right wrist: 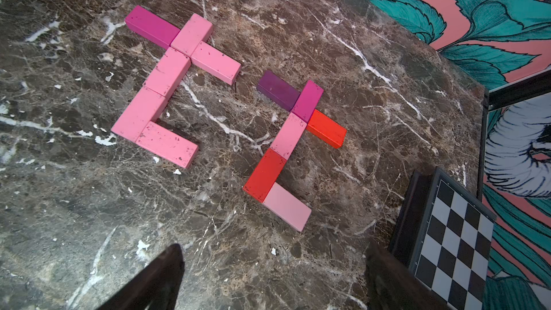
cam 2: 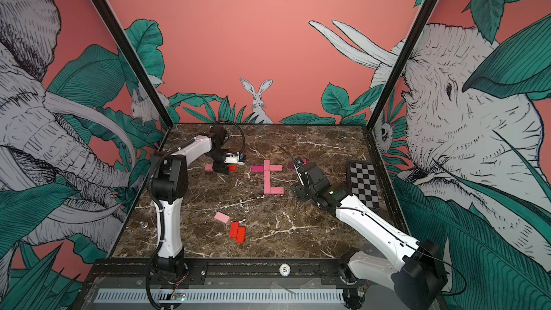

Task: Assemble the letter t with building blocks
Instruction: Assemble the building block at the center of the board.

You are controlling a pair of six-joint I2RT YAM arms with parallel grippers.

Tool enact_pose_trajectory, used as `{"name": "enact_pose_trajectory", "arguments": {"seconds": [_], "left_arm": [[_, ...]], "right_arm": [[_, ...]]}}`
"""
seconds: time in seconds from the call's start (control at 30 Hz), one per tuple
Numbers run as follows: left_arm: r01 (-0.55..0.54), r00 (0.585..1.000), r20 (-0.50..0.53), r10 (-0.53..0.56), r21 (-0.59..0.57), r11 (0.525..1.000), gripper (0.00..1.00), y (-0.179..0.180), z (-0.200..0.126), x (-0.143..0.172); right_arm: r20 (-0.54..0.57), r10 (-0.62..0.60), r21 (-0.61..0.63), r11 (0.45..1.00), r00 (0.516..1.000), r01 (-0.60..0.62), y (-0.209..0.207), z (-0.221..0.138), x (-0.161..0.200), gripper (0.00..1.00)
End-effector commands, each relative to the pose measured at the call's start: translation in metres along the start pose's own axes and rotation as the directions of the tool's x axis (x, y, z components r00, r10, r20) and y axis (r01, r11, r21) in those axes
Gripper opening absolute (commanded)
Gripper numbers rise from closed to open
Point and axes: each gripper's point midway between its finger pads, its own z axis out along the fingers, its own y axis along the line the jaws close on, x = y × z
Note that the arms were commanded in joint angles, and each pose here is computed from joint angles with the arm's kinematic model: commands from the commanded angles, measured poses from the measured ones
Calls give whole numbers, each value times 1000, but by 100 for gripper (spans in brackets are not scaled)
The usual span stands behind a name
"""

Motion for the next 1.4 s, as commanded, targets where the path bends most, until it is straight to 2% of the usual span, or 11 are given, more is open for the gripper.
{"name": "enact_pose_trajectory", "arguments": {"seconds": [0.0, 0.47, 0.83, 1.03, 1.13, 1.37], "left_arm": [[27, 999, -25, -27, 17, 999, 63, -7, 16, 8], [63, 998, -28, -64, -48, 997, 57, 9, 14, 9], [41, 998, -39, -42, -36, 999, 54, 4, 15, 11], [22, 1000, -2, -22, -1, 1000, 63, -5, 10, 4], [16, 1000, 13, -16, 10, 1000, 64, -8, 7, 1], [-2, 1000, 22, 0, 54, 999, 51, -19, 6, 0]], "right_arm": [[17, 16, 20, 1000, 1000, -16, -5, -2, 0, 93], [14, 17, 19, 1000, 1000, -17, -5, 0, 1, 93], [15, 17, 17, 1000, 1000, -17, -4, 0, 1, 93], [15, 16, 16, 1000, 1000, -17, -4, 0, 2, 93], [17, 16, 16, 1000, 1000, -16, -4, 0, 1, 93], [18, 17, 16, 1000, 1000, -17, -4, -1, 2, 93]]}}
